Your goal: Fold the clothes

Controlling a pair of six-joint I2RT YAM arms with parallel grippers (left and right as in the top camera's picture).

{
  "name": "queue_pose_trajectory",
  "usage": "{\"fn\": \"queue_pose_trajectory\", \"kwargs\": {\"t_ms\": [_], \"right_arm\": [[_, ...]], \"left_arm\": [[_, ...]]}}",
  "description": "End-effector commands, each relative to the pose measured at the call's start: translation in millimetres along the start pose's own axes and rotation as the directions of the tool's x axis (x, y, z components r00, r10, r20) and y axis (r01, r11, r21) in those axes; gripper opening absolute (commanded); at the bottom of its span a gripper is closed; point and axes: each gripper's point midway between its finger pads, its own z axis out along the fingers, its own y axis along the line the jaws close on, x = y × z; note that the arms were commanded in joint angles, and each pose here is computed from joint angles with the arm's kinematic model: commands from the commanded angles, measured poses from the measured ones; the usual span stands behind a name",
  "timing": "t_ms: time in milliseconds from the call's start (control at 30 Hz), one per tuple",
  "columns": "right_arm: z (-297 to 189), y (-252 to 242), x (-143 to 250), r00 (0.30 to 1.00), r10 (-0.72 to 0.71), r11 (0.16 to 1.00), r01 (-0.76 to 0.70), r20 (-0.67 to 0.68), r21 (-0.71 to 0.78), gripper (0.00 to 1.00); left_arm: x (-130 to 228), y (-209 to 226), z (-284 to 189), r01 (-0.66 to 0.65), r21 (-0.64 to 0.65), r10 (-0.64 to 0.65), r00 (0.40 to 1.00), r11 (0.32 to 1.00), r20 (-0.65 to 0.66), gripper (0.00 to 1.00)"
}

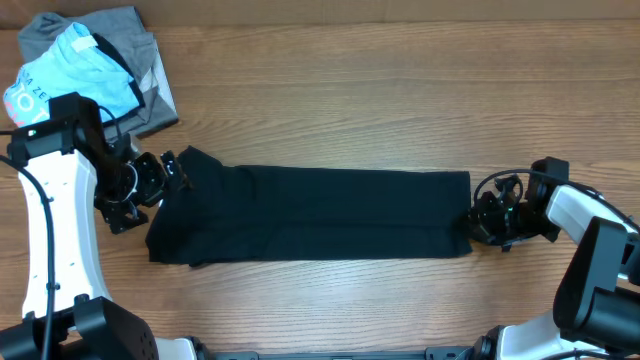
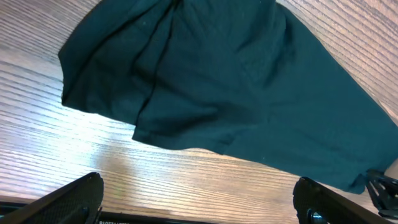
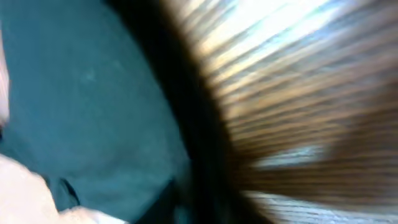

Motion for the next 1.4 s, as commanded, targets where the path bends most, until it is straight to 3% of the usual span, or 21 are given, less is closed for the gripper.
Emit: {"fn": "queue_pose_trajectory", "kwargs": {"t_ms": [0, 400, 667, 1000, 1367], "right_arm": [[4.1, -8.2, -0.3, 0.999, 0.046, 0.998, -0.046, 0.003, 0.036, 0.04], [-45.1, 10.4, -36.5, 0.992, 0.048, 0.991, -0.063, 0.12, 0.122, 0.04], [-84.7, 48.2, -29.8, 0.982, -0.057, 0.986, 0.027, 0.178, 0.165, 0.04], [-43.4, 85.8, 9.3, 0.97, -0.224, 0.938, 0.189, 0.091, 0.29, 0.04], [-1.3, 145.2, 51.5, 0.915, -0.4, 0.891, 0.375, 0.051, 0.254, 0.04]], "left_arm": [[2.6, -4.4, 0.8, -0.014, 0.011, 0.014, 1.0, 1.0, -0.005, 1.0], [2.1, -5.0, 1.0, -0.017, 0.011, 0.017, 1.0, 1.0, -0.003, 1.0], [0.4, -5.5, 1.0, -0.019, 0.013, 0.019, 1.0, 1.0, 0.004, 1.0], [1.2, -5.4, 1.0, -0.018, 0.013, 0.018, 1.0, 1.0, 0.001, 1.0], [1.2, -5.3, 1.0, -0.018, 0.012, 0.018, 1.0, 1.0, 0.001, 1.0]]}}
